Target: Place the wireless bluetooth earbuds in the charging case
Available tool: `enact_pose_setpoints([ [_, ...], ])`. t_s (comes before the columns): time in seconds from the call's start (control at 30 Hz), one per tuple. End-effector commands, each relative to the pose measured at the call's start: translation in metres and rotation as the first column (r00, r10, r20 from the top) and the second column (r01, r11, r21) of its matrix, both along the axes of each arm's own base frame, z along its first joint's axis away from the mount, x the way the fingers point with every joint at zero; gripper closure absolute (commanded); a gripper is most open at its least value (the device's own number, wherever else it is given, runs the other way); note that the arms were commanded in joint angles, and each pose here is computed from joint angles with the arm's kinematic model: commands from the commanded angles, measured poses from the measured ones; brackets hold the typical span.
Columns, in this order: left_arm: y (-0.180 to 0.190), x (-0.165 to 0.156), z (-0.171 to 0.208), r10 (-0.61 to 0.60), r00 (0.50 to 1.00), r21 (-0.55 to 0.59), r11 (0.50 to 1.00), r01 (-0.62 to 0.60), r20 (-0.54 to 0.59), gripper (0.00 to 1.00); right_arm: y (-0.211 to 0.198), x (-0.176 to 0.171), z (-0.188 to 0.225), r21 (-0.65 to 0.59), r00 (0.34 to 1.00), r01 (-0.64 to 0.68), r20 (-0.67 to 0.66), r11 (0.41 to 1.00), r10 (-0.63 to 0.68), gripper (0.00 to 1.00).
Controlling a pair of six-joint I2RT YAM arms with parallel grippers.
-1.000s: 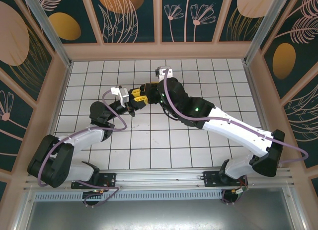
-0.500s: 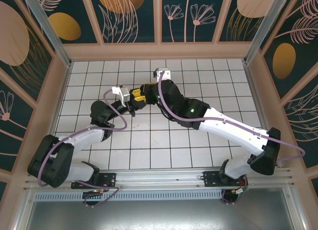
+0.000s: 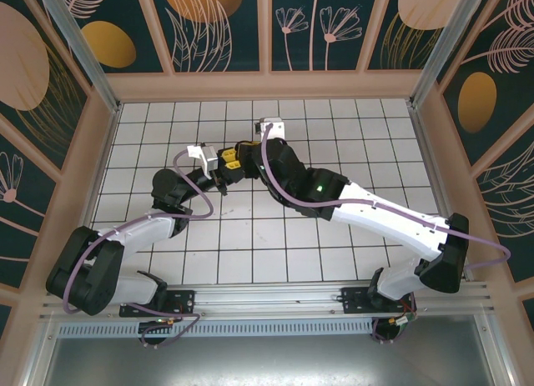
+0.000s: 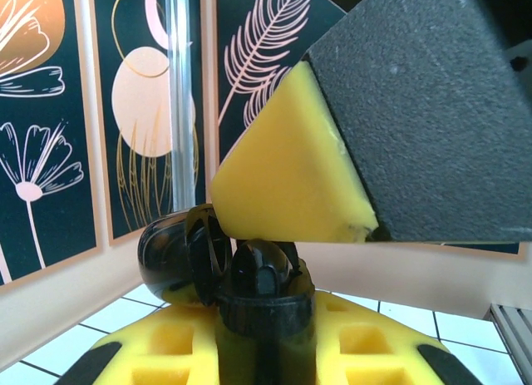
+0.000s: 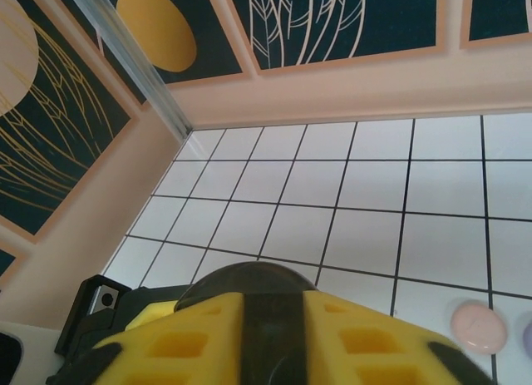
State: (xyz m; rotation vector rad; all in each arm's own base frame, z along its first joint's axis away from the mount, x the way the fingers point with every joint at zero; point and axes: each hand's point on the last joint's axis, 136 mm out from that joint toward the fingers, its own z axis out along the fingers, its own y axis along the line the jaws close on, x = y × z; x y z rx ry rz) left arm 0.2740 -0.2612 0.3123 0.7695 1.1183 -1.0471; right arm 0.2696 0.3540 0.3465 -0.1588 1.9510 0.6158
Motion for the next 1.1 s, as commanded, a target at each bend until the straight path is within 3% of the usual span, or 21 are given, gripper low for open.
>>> enact_pose_setpoints([
  [0.0, 0.004, -0.008, 0.038, 0.016, 0.992, -0.065, 0.998, -0.008, 0.128, 1.0, 0.005, -0.011, -0.015, -0.037, 0.998, -0.034, -0.06, 0.999, 0.032, 0.66],
  [0.17, 0.002, -0.007, 0.035, 0.01, 0.994, -0.059, 0.998, -0.003, 0.113, 1.0, -0.017, -0.006, 0.038, 0.108, 1.0, 0.005, -0.003, 0.994, -0.005, 0.45],
  [0.27, 0.002, -0.006, 0.033, 0.009, 0.994, -0.057, 0.998, -0.003, 0.108, 1.0, -0.028, -0.014, 0.069, 0.202, 0.999, -0.028, 0.04, 0.979, 0.02, 0.38],
  [0.5, 0.001, -0.006, 0.027, -0.001, 0.995, -0.047, 0.999, 0.005, 0.098, 1.0, -0.044, -0.008, 0.081, 0.267, 0.998, -0.061, 0.017, 0.962, 0.059, 0.35],
  [0.6, 0.0, -0.007, 0.023, -0.012, 0.996, -0.035, 0.999, 0.015, 0.094, 1.0, -0.049, 0.007, 0.071, 0.256, 0.996, -0.069, -0.034, 0.964, 0.081, 0.39],
  [0.87, -0.009, -0.012, 0.007, -0.078, 0.995, 0.033, 0.997, 0.076, 0.063, 1.0, -0.04, 0.048, 0.046, 0.151, 0.97, -0.156, -0.161, 0.976, 0.18, 0.82],
  [1.07, -0.014, -0.011, 0.005, -0.094, 0.994, 0.056, 0.994, 0.091, 0.059, 1.0, -0.016, 0.06, 0.022, 0.079, 0.931, -0.242, -0.261, 0.967, 0.254, 0.93],
])
